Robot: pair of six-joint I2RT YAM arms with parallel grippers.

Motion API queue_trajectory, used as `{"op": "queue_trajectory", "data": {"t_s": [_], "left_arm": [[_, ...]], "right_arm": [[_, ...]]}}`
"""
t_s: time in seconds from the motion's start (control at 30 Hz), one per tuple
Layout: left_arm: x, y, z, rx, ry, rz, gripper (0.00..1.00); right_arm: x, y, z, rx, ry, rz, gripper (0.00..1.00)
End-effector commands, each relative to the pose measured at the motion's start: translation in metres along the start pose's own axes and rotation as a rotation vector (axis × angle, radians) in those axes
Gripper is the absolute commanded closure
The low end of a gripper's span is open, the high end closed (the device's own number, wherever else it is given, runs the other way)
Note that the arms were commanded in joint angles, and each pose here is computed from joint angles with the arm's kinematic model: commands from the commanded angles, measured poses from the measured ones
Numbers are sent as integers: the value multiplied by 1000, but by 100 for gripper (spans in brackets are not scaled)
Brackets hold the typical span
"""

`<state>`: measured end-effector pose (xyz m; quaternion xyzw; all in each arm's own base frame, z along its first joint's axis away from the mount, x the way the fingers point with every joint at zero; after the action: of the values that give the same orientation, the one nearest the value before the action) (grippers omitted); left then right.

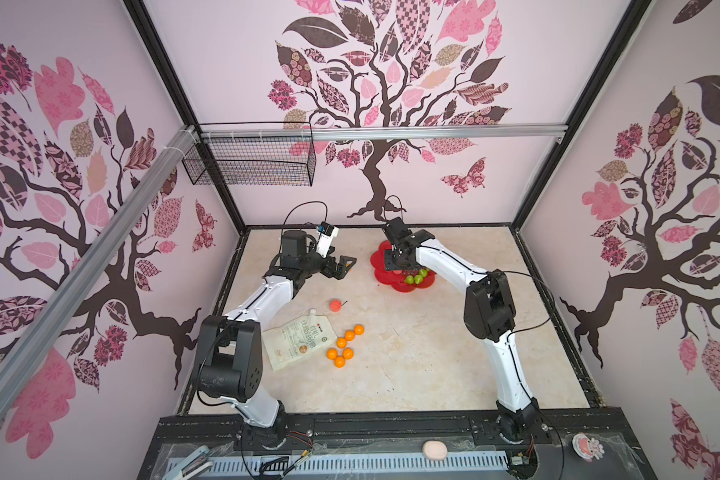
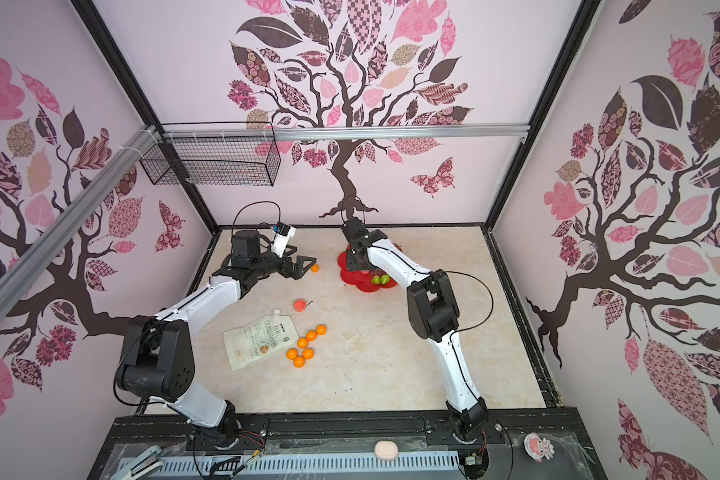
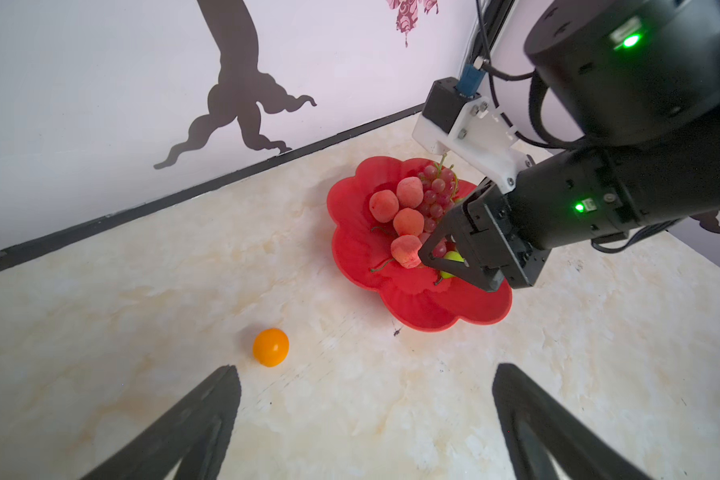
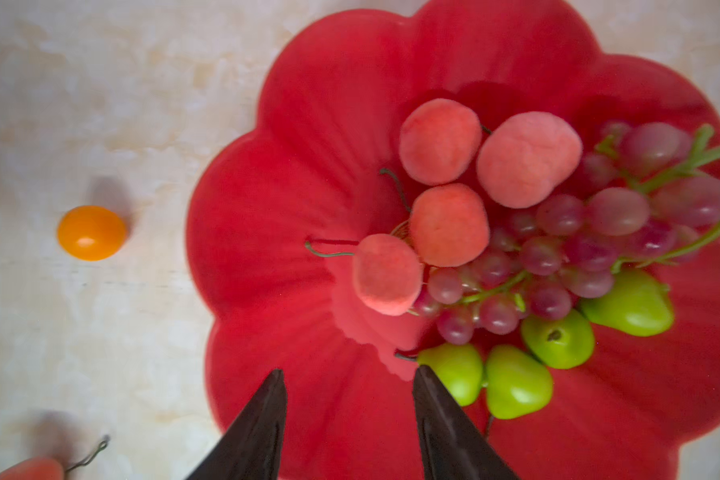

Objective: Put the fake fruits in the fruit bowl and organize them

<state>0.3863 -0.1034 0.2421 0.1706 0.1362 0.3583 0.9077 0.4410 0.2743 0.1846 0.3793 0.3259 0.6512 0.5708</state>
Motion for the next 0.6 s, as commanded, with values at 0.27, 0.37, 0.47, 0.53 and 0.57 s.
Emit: {"op": "queue_trajectory", "data": {"t_s": [0.27,0.37,0.47,0.53,0.57], "left_arm": [[25,57,8,-55,-74,-118,2],[28,68,6,-67,-102,-126,2],[22,82,0,-59,-209,-169,2],[20,92,-2,-68,-257,-171,2],[19,97,-3,-79,-271,-181,2]], "right_arm": [[86,30,-31,-2,120,172,47],[102,26,-41,26,144,216,46],[113,18,-55,63,169,227,45],[123,22,-55,58,180,259,45],[126,21,-57,68,187,264,45]]}}
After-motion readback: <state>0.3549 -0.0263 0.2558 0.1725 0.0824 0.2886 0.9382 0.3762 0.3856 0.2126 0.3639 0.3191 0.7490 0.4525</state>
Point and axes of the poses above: each gripper's point midway between its finger pads, its own y axis back along the fingers, its own x axis along the line the jaws close on, z = x × y, the point moved 9 cm from there along y, back along the fingers, and after that the axes turned 3 degrees about -y, right-handed, at the moved point
